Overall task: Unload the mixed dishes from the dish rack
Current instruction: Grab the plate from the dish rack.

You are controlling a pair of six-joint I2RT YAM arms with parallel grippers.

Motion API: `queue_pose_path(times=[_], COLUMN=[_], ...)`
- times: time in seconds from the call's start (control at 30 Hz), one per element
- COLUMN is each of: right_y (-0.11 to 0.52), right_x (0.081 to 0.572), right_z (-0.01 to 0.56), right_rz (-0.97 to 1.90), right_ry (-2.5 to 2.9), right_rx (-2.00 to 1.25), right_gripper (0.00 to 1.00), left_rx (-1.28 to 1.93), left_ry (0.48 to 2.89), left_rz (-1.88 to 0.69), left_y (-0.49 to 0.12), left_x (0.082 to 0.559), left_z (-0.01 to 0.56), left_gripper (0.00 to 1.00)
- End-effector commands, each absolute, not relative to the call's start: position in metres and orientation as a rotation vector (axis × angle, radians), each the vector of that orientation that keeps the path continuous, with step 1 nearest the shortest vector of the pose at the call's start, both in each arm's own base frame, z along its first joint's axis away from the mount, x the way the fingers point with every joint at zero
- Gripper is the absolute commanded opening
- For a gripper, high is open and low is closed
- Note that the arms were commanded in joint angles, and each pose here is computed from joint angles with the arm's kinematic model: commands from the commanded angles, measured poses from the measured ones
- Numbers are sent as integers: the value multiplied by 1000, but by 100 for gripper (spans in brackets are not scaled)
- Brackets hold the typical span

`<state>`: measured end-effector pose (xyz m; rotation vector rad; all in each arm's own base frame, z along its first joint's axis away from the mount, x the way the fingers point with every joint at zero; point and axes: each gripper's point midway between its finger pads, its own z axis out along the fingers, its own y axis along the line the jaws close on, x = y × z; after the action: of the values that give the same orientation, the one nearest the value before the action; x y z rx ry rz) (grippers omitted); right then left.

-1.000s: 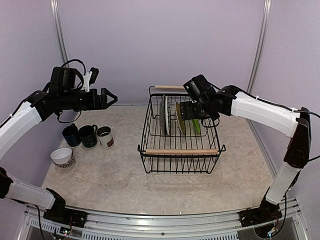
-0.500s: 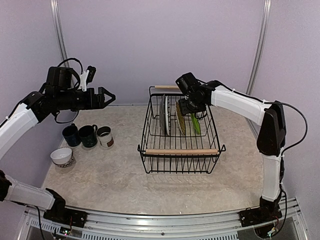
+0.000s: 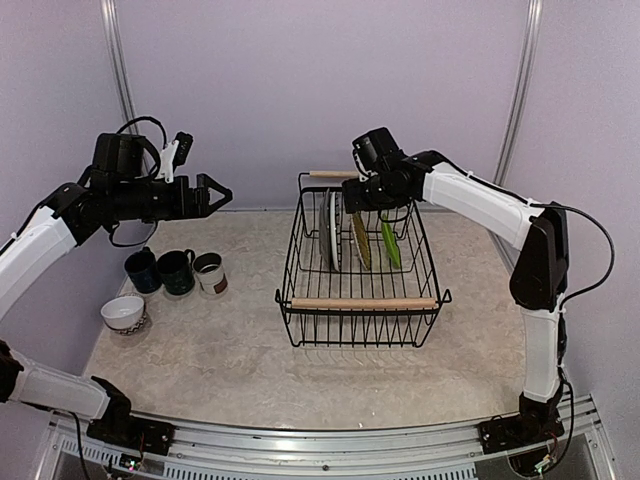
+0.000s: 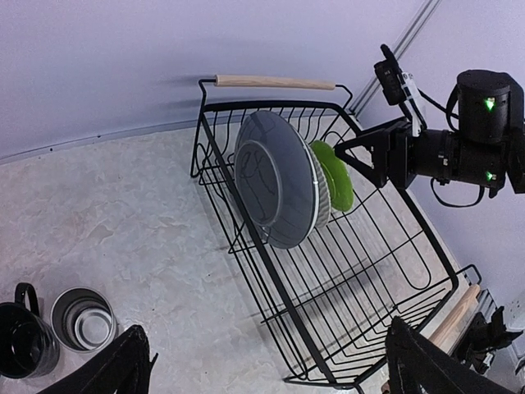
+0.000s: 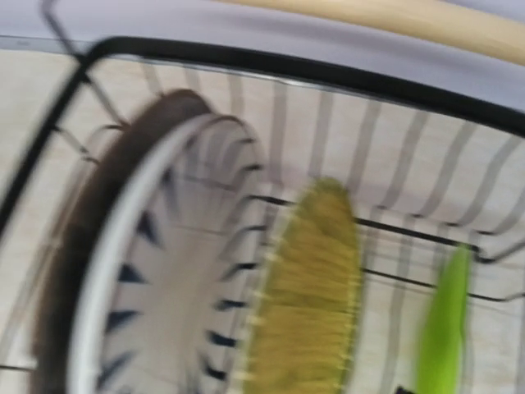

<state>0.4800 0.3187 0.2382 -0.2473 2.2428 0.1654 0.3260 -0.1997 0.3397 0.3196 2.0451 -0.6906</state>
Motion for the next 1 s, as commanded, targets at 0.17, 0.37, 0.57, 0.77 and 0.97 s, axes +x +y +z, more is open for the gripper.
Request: queue_pose_path(times=[0.17,0.37,0.57,0.77,0.97], right_y=[358,374,377,380,377], right_x=[489,492,496,500,503], right_z=[257,252,240,230,223], right_rz=[428,530,549,563,554], right_ry=[2186,2186,2207,2223,2238], right_rx=[-252,-259,-237,-221,-171], right_gripper=[45,39,35,26,23], left_rx=[334,336,337,336,337], left_ry=[2051,2048,2046,2044,2046], left_rz=[-717,-727,-733,-733,-739], left_y=[-205,-205,-206,-205,-206], left_x=[323,322,321,320,320], left_z=[340,341,342,343,343], left_gripper=[95,95,95,95,95])
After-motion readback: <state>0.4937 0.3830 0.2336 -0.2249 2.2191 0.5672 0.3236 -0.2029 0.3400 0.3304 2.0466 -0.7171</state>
